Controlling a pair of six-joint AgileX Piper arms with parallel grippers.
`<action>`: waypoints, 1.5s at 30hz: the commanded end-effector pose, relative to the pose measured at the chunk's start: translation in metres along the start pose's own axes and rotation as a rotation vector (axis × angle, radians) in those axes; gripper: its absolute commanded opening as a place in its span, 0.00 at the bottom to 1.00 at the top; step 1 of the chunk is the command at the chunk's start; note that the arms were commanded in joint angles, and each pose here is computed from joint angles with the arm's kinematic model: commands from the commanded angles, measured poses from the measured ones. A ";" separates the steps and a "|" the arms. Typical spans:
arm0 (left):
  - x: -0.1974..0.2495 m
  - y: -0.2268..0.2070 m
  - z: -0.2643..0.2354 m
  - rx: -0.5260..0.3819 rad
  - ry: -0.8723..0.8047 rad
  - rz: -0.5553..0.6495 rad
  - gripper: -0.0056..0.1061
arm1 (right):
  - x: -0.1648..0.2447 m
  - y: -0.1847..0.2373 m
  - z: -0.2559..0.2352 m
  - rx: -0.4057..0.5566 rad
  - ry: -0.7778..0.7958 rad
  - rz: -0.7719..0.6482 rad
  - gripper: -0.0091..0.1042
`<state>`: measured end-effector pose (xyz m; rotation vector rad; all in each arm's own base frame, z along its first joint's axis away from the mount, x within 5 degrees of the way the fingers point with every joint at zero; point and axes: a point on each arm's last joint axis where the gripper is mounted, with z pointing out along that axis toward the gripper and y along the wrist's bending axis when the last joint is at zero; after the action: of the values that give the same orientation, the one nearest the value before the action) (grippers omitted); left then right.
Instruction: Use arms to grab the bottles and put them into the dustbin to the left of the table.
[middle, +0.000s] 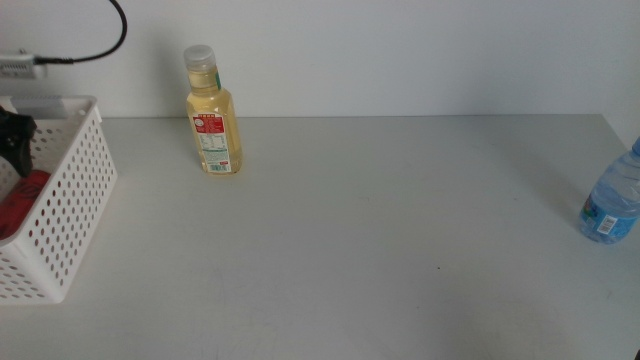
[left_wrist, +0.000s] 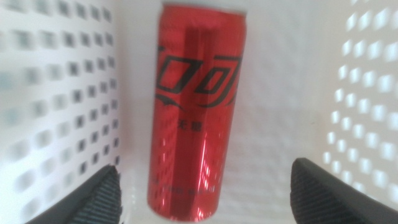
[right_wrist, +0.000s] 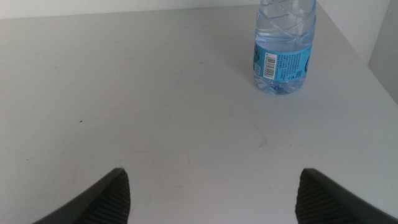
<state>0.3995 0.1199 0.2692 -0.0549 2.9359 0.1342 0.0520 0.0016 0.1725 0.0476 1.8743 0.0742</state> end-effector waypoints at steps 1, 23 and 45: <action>0.011 -0.008 -0.064 -0.012 -0.084 -0.027 0.89 | -0.007 0.000 -0.002 0.002 -0.084 -0.018 0.69; 0.109 -0.120 -0.182 0.101 -0.745 0.102 0.89 | -0.007 0.000 -0.002 0.002 -0.084 -0.018 0.69; 0.175 -0.162 -0.045 0.255 -1.199 0.144 0.89 | -0.007 0.000 -0.002 0.002 -0.084 -0.018 0.69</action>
<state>0.2242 -0.0487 0.2479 0.2508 1.9216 -0.1131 0.0520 0.0016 0.1725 0.0476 1.8743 0.0742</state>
